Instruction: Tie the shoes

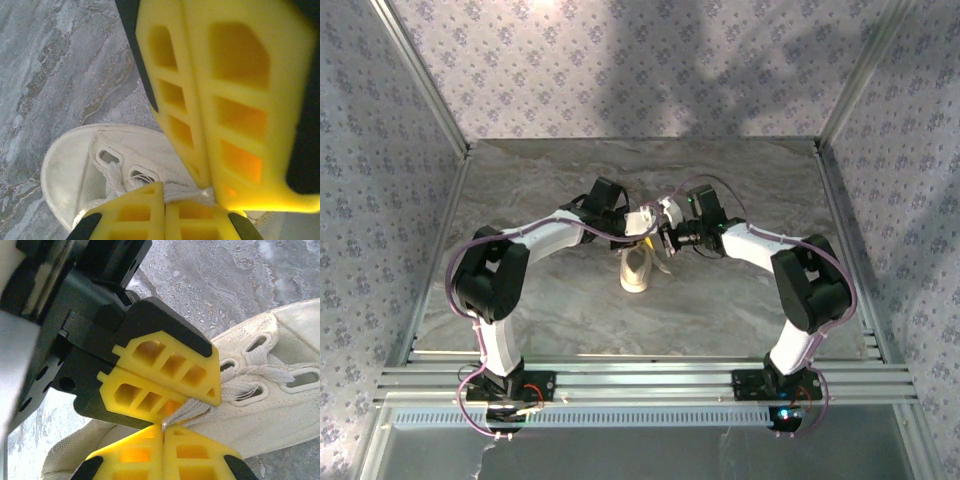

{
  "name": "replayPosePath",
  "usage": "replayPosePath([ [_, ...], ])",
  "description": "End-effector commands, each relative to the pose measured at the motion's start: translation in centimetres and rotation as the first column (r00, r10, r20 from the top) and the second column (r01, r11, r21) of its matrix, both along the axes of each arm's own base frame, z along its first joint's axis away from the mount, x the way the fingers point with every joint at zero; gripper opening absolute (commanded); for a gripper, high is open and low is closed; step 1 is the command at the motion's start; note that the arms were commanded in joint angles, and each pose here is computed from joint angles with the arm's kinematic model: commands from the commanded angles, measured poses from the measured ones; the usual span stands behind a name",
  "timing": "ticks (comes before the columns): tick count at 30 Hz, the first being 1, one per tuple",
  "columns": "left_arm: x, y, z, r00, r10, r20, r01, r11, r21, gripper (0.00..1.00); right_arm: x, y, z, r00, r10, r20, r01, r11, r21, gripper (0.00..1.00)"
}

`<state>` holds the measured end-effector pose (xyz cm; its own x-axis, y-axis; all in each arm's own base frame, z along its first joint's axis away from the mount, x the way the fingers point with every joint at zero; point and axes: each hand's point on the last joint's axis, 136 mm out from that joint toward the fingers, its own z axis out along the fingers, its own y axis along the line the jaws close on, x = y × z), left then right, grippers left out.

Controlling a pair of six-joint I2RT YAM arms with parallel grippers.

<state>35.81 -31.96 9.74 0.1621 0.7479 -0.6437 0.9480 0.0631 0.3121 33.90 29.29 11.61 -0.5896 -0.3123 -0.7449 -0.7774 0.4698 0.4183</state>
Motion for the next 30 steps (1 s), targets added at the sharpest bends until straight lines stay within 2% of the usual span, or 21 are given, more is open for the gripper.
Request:
replayPosePath([
  [1,0.7,-0.6,1.8,0.996,0.009,0.094,-0.003,0.998,-0.065,0.00,-0.7,0.1,2.0,1.000,0.010,-0.025,-0.009,0.998,0.069,0.16],
  [3,0.7,-0.5,2.0,0.994,0.019,0.112,-0.011,0.997,-0.071,0.00,-0.4,-0.5,2.3,0.998,-0.013,-0.061,0.019,0.996,0.091,0.30],
  [5,0.7,-0.3,2.0,0.992,0.022,0.120,-0.014,0.997,-0.071,0.00,0.2,-1.7,2.6,0.994,-0.052,-0.099,0.064,0.991,0.121,0.35],
  [9,0.8,-0.1,2.2,0.989,0.035,0.143,-0.024,0.997,-0.079,0.00,1.7,-4.0,2.8,0.978,-0.132,-0.163,0.158,0.975,0.158,0.36],
  [13,0.9,0.0,2.6,0.986,0.044,0.162,-0.029,0.996,-0.089,0.00,3.3,-4.8,1.2,0.943,-0.194,-0.269,0.233,0.965,0.121,0.34],
  [18,0.8,0.0,3.3,0.980,0.053,0.193,-0.030,0.993,-0.117,0.00,4.2,-3.0,0.0,0.913,-0.154,-0.378,0.228,0.960,0.161,0.32],
  [30,0.9,-0.3,4.0,0.954,0.062,0.292,-0.013,0.986,-0.168,0.00,4.5,-1.1,-0.4,0.895,-0.090,-0.437,0.206,0.952,0.226,0.35],
])
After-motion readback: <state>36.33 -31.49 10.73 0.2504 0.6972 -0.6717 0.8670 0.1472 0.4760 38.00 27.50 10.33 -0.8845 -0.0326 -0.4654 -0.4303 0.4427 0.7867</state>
